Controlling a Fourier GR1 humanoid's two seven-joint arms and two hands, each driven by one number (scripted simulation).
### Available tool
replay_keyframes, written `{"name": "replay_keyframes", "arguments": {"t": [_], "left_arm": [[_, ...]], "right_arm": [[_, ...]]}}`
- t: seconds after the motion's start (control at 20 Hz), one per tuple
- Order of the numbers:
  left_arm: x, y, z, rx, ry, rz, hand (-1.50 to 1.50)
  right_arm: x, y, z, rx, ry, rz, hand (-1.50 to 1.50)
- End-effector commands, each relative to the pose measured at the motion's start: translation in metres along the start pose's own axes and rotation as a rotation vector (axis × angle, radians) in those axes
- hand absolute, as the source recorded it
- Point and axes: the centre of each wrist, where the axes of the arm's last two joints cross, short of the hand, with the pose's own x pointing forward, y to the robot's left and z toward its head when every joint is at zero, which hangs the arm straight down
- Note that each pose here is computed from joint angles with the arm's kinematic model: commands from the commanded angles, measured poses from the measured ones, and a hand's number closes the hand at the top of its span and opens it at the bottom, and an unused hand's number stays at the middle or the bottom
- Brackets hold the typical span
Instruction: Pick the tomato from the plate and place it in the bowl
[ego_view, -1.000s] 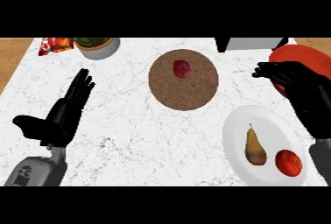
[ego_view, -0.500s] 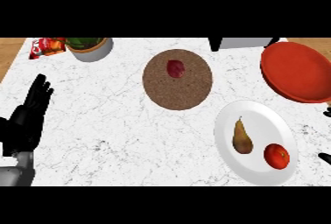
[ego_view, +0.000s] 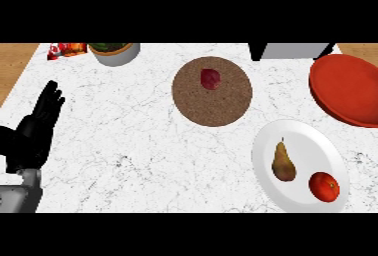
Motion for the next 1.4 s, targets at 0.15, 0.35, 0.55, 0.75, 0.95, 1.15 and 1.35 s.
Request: {"name": "replay_keyframes", "arguments": {"t": [0.15, 0.35, 0.55, 0.75, 0.95, 1.15, 1.35], "left_arm": [[0.012, 0.002, -0.009, -0.004, -0.003, -0.004, 0.0], [0.006, -0.002, -0.003, -0.014, 0.001, -0.002, 0.0], [0.003, -0.008, -0.001, -0.028, -0.007, 0.011, 0.0], [0.007, -0.016, -0.008, -0.029, -0.002, -0.007, 0.0], [0.008, -0.01, -0.013, -0.015, -0.011, -0.009, 0.0], [0.01, -0.02, -0.002, -0.015, -0.013, -0.003, 0.0], [0.013, -0.004, -0.011, -0.014, 0.004, -0.012, 0.0]], "right_arm": [[0.022, -0.042, -0.04, 0.083, -0.107, -0.021, -1.5], [0.052, -0.059, -0.064, 0.212, -0.051, 0.084, -1.5], [0.066, -0.04, -0.1, 0.371, -0.007, 0.224, -1.5], [0.076, -0.033, -0.122, 0.494, 0.048, 0.29, -1.5], [0.058, 0.005, -0.134, 0.61, 0.068, 0.309, -1.5], [0.056, 0.006, -0.129, 0.723, 0.079, 0.323, -1.5], [0.051, 0.017, -0.135, 0.826, 0.154, 0.401, -1.5]]}}
